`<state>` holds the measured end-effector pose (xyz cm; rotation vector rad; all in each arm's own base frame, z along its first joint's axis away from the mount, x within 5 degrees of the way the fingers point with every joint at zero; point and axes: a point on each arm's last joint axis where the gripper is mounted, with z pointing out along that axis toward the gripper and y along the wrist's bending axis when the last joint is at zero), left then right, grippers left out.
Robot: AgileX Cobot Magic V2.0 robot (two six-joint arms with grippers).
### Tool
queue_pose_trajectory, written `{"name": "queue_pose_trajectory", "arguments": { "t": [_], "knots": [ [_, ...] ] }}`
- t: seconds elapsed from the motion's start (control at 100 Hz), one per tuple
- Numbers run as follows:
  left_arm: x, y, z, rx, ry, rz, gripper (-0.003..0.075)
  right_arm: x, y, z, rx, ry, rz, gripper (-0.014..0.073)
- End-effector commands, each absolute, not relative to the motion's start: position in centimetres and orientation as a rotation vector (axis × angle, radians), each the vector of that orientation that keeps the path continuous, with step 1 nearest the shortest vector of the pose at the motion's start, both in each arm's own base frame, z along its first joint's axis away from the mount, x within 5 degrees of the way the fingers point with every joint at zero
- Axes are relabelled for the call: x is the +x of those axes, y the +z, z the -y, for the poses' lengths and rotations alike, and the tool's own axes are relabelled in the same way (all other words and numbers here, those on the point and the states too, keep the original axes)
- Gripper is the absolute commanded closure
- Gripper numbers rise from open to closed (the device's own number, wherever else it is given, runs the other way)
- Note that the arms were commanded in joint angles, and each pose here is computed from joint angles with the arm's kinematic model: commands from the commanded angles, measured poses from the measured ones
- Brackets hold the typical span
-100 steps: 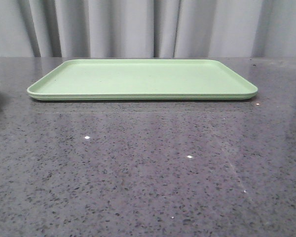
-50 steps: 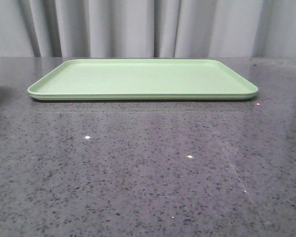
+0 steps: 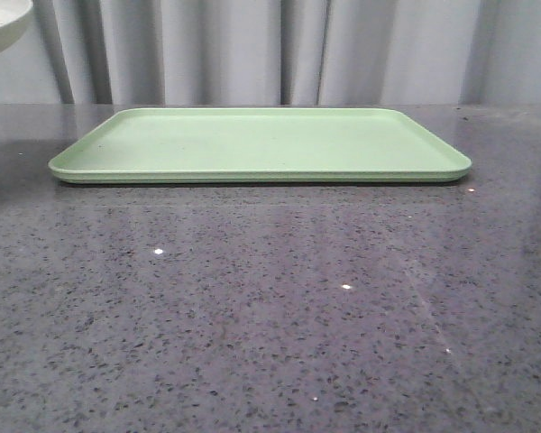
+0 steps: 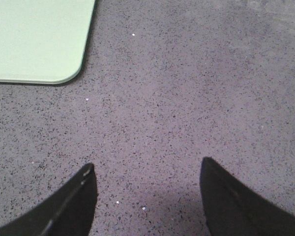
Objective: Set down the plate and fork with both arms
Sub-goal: 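Grip the plate rim with the left gripper and lift it toward the tray, then lower the held plate onto the green tray with the left gripper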
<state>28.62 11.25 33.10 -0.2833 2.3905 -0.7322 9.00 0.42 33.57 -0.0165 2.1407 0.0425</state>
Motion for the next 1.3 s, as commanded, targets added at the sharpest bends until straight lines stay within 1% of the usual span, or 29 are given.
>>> {"name": "queue_pose_trajectory", "arguments": {
  "t": [0.0, 0.23, 0.71, 0.83, 0.89, 1.0, 1.17, 1.29],
  "knots": [
    [28.8, 36.1, -9.2, -0.239, -0.793, -2.287, 0.0741, 9.4, 35.1, -0.4, -0.024, 0.029, -2.046, 0.0130],
    [30.9, 36.0, -5.1, -0.198, -0.839, -2.290, 0.0741, 9.4, 35.1, -0.4, -0.024, 0.029, -2.046, 0.0130],
    [36.4, 34.9, 5.4, -0.094, -0.981, -2.315, 0.0741, 9.4, 35.0, -0.4, -0.024, 0.028, -2.055, 0.0130],
    [37.9, 34.8, 7.7, -0.071, -0.960, -2.337, 0.0741, 9.4, 35.0, -0.4, -0.024, 0.028, -2.055, 0.0130],
    [38.5, 34.8, 8.8, -0.048, -0.920, -2.352, 0.0741, 9.4, 35.0, -0.4, -0.024, 0.028, -2.055, 0.0130],
    [39.7, 34.7, 10.5, -0.041, -0.872, -2.376, 0.0741, 9.4, 35.0, -0.4, -0.024, 0.028, -2.055, 0.0130],
    [41.2, 34.5, 12.0, -0.061, -0.912, -2.373, 0.0741, 9.4, 35.0, -0.4, -0.024, 0.028, -2.055, 0.0130],
    [41.8, 33.7, 12.5, -0.072, -0.920, -2.385, 0.0741, 9.4, 35.0, -0.4, -0.024, 0.028, -2.055, 0.0130]
  ]
}}
